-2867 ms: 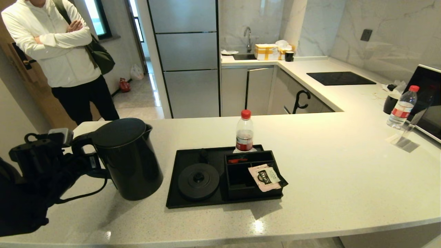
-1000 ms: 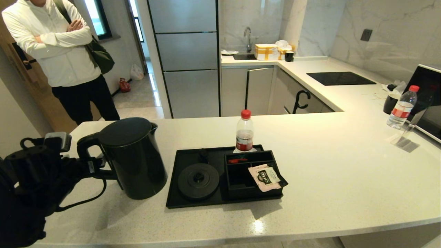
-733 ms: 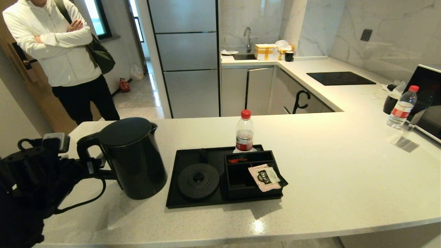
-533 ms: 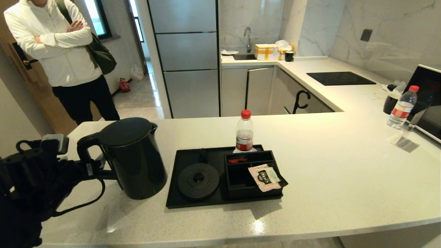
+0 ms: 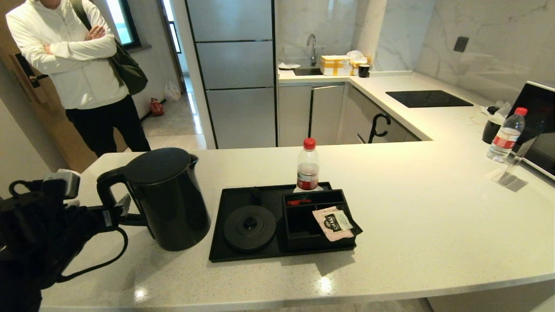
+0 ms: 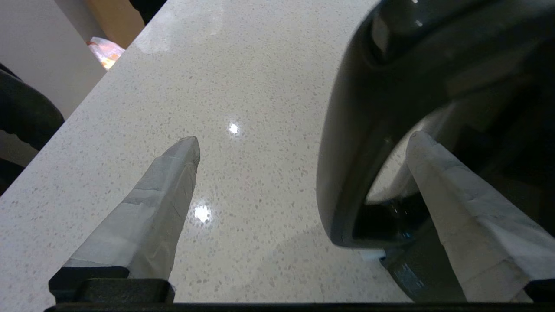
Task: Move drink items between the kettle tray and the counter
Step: Place it on the left, then pick up the bottled water
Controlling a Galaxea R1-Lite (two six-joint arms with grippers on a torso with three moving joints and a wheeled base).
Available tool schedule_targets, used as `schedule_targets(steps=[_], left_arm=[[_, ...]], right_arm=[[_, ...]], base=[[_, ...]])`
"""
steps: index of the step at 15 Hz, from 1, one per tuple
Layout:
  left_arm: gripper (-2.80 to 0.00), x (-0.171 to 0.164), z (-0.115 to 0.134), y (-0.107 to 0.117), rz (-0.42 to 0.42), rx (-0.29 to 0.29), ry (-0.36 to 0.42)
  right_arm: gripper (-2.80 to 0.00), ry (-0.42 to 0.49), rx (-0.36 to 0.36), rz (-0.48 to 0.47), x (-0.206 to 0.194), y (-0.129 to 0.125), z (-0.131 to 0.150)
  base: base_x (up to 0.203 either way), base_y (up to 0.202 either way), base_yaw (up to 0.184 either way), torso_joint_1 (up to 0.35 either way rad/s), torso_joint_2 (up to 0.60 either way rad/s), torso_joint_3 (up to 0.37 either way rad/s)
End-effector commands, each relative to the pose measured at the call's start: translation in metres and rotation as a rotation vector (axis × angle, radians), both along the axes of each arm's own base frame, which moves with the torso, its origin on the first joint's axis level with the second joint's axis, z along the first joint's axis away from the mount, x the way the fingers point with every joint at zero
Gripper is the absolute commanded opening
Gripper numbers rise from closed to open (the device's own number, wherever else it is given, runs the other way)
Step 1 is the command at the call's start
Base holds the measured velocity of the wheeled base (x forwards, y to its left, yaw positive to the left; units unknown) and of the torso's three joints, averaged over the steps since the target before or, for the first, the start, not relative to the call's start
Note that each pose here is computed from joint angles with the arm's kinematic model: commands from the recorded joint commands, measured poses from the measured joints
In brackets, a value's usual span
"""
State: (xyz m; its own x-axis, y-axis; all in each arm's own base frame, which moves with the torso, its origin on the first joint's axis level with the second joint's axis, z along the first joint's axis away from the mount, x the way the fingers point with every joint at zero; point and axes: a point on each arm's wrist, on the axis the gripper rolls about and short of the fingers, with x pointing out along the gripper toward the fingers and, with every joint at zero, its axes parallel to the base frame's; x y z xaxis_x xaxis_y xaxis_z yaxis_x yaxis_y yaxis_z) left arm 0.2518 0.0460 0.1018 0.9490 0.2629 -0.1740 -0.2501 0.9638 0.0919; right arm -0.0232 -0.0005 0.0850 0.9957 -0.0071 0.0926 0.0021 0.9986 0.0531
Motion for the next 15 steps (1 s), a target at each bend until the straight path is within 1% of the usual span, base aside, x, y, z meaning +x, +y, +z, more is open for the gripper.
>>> schedule_targets(steps=[1, 3, 8, 15], left_arm=[[0.0, -0.005, 0.002, 0.0, 0.003, 0.001, -0.007], [0.0, -0.008, 0.001, -0.001, 0.004, -0.004, 0.0], [0.0, -0.022, 0.0, -0.003, 0.002, 0.004, -0.014], [0.0, -0.045, 0.005, -0.008, -0.001, 0.007, -0.022]], right_arm=[[-2.8, 0.033, 0.0, -0.001, 0.003, 0.0, -0.009], [-2.8, 0.033, 0.0, -0.001, 0.003, 0.0, -0.009], [-2.8, 0.033, 0.0, -0.001, 0.003, 0.0, -0.009], [-2.8, 0.033, 0.0, -0.001, 0.003, 0.0, -0.009]], base=[[0.0, 0.0, 0.0, 0.0, 0.0, 0.0], [0.0, 0.0, 0.0, 0.0, 0.0, 0.0], [0.0, 0.0, 0.0, 0.0, 0.0, 0.0], [0.0, 0.0, 0.0, 0.0, 0.0, 0.0]])
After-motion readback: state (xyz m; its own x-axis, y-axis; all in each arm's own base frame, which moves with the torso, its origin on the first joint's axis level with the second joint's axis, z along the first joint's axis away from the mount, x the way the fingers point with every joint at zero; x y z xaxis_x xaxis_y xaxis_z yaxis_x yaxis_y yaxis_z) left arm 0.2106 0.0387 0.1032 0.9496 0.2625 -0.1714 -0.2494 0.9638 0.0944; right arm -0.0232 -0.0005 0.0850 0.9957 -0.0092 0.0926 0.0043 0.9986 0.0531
